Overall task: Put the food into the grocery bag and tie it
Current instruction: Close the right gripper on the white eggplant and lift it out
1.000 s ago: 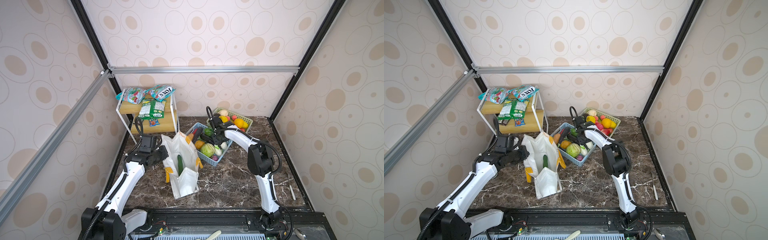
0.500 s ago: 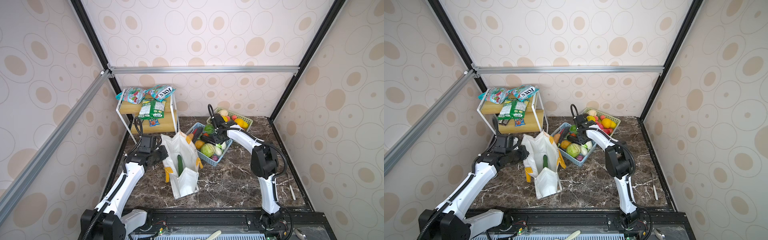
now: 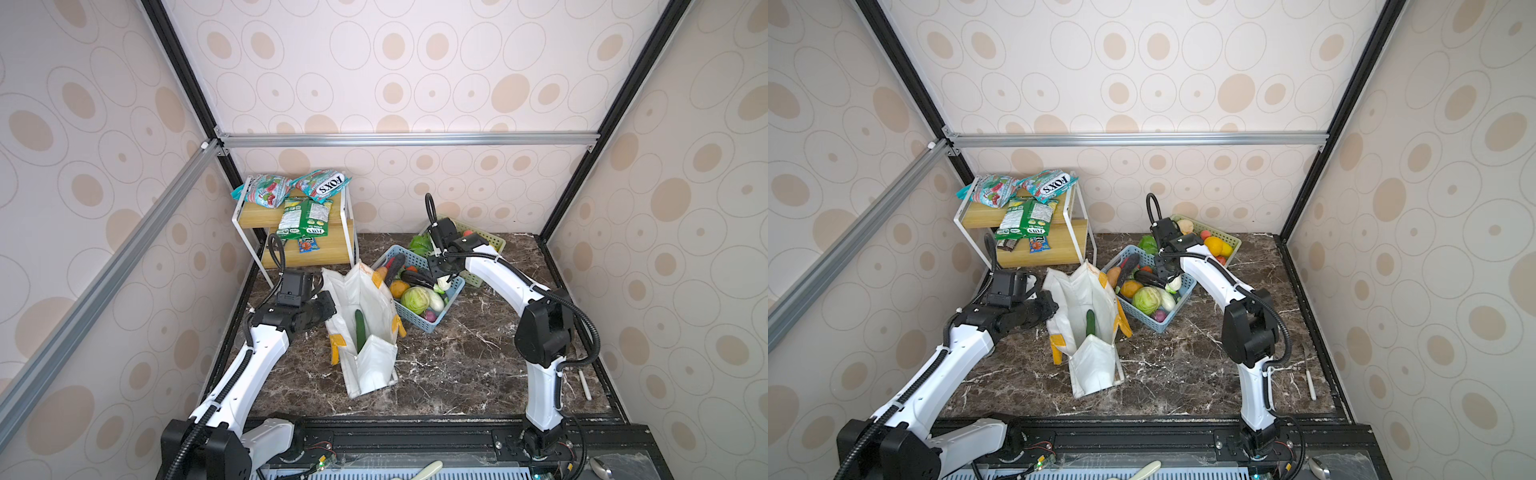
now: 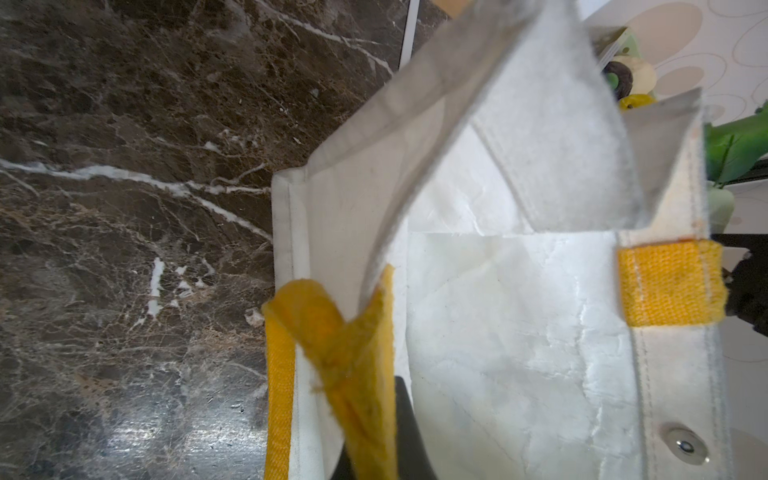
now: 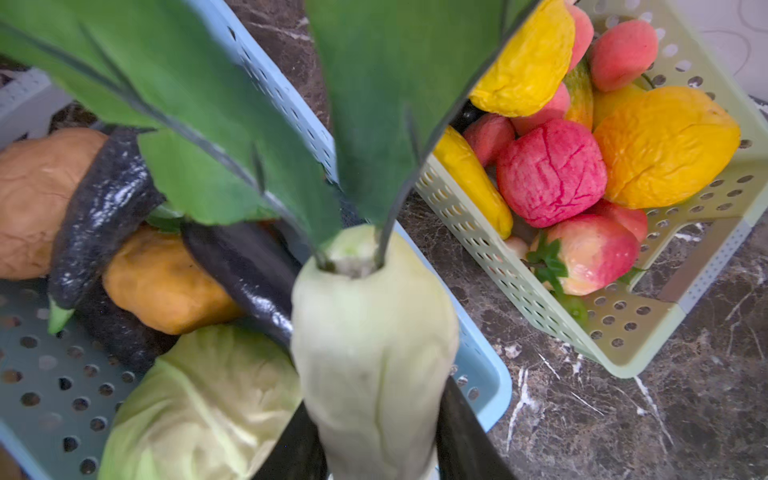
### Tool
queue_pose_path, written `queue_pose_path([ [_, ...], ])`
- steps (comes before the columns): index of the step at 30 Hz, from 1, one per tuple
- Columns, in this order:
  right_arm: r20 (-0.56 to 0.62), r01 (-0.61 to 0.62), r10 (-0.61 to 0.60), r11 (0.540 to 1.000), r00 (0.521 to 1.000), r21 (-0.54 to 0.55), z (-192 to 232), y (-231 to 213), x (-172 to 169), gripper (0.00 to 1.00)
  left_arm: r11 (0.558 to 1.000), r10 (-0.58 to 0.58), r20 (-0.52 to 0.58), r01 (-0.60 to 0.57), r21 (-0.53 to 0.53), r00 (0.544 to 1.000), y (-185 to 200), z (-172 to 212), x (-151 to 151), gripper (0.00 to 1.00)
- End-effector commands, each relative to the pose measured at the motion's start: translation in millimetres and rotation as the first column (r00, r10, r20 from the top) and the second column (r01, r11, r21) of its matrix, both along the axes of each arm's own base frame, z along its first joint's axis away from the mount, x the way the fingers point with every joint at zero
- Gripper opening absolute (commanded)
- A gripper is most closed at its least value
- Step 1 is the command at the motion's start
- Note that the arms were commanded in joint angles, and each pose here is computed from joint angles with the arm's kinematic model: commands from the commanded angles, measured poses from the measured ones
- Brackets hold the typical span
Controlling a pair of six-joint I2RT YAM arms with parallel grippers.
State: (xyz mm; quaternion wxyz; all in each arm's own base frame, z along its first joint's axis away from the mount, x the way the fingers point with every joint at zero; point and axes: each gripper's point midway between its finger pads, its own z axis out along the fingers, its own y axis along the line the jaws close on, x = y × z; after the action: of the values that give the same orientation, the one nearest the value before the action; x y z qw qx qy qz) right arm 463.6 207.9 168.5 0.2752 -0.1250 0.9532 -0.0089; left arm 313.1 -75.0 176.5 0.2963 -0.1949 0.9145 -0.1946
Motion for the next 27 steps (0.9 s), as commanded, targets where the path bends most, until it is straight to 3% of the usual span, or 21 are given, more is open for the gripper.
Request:
queue_pose_path([
  [1, 0.027, -0.021, 0.018, 0.994, 0.999, 0.105, 37.3, 12.6, -13.2, 0.39, 1.0, 0.015, 0.023, -0.015, -0.006, 1.0, 3.4, 5.1, -1.2, 0.0],
  [13, 0.049, -0.07, 0.056, 0.942, 0.997, 0.328, 83.5, 42.5, -41.3, 0.39, 1.0, 0.021, 0.023, -0.021, -0.016, 0.999, 2.8, 2.7, -1.7, 0.0],
  [22, 0.08, -0.155, 0.133, 0.836, 0.988, 0.526, 122.6, 85.9, -74.6, 0.38, 1.0, 0.016, 0.018, -0.016, -0.011, 1.0, 2.4, 1.4, -1.8, 0.0],
  [27, 0.094, -0.202, 0.181, 0.796, 0.979, 0.57, 130.1, 112.1, -92.9, 0.38, 1.0, 0.018, 0.021, -0.018, -0.011, 1.0, 2.6, 2.9, -0.4, 0.0],
])
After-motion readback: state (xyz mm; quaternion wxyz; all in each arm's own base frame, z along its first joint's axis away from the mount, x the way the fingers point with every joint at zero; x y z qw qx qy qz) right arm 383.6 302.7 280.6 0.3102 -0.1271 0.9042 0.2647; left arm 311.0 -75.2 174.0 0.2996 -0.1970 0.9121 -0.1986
